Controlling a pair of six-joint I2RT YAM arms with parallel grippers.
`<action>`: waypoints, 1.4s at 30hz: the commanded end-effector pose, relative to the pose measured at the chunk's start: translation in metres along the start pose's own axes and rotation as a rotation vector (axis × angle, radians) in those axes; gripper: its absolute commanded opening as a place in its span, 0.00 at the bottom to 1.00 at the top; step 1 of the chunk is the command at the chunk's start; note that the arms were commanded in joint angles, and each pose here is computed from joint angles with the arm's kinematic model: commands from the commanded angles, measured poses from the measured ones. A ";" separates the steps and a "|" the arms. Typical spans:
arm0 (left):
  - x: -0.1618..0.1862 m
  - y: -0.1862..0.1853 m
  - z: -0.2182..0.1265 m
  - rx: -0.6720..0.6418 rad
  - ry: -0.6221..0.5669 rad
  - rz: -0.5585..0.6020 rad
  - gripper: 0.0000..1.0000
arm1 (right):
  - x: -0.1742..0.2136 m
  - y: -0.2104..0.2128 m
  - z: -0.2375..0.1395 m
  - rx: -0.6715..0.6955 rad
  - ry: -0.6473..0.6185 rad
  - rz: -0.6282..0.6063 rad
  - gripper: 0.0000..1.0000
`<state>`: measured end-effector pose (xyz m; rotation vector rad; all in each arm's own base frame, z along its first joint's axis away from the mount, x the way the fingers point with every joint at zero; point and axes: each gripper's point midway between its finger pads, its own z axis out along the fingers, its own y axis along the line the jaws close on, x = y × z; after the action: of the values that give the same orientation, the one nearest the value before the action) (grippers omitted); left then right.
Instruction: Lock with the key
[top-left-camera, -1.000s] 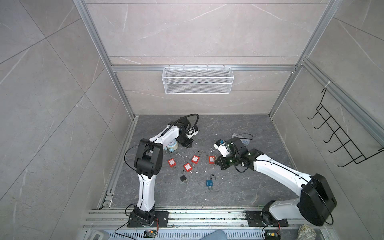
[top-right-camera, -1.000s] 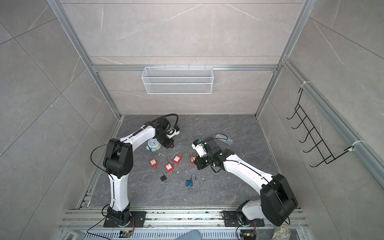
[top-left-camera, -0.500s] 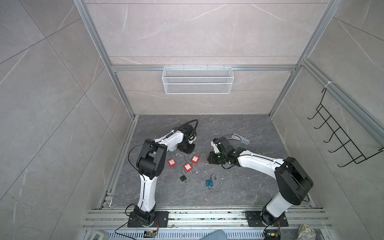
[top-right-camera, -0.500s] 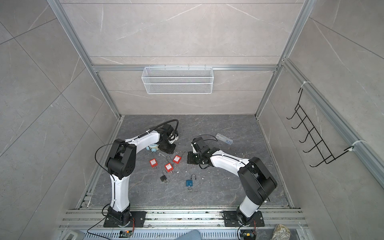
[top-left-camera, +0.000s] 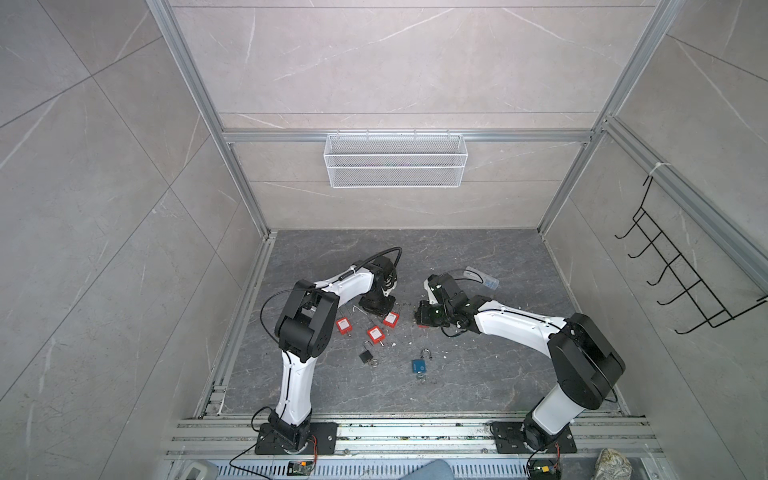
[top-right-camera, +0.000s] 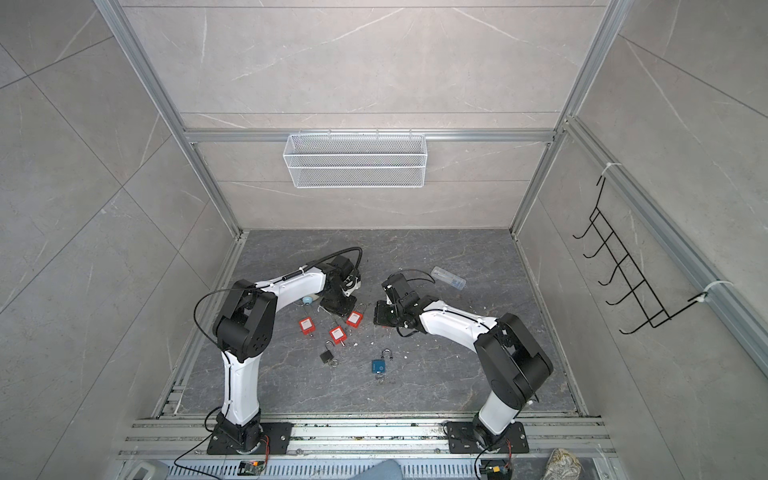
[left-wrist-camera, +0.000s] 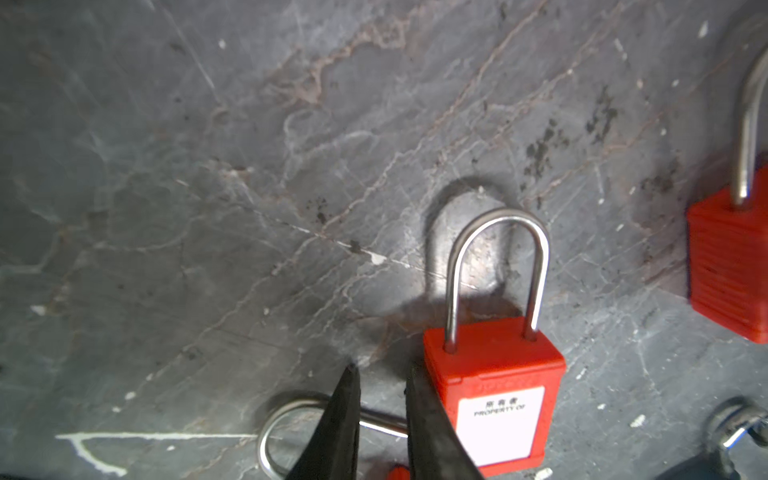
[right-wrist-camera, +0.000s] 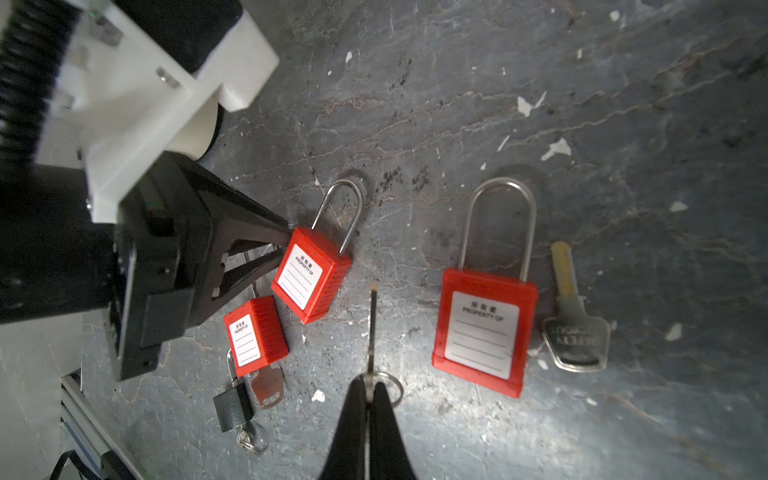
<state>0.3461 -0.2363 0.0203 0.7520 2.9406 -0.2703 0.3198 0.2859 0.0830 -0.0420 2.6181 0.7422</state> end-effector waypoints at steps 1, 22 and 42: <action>0.015 -0.012 -0.004 0.052 0.038 -0.035 0.23 | -0.003 0.004 0.004 -0.003 -0.018 -0.002 0.00; 0.033 -0.031 -0.006 0.169 0.061 -0.065 0.23 | 0.013 -0.004 0.043 0.046 0.158 -0.128 0.00; 0.021 -0.029 -0.026 0.158 -0.017 -0.038 0.24 | -0.011 0.015 0.024 0.040 0.071 -0.220 0.32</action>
<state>0.3082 -0.2487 0.0236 0.7102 3.0021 -0.5252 0.3309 0.3043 0.0463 -0.3042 2.7232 0.6197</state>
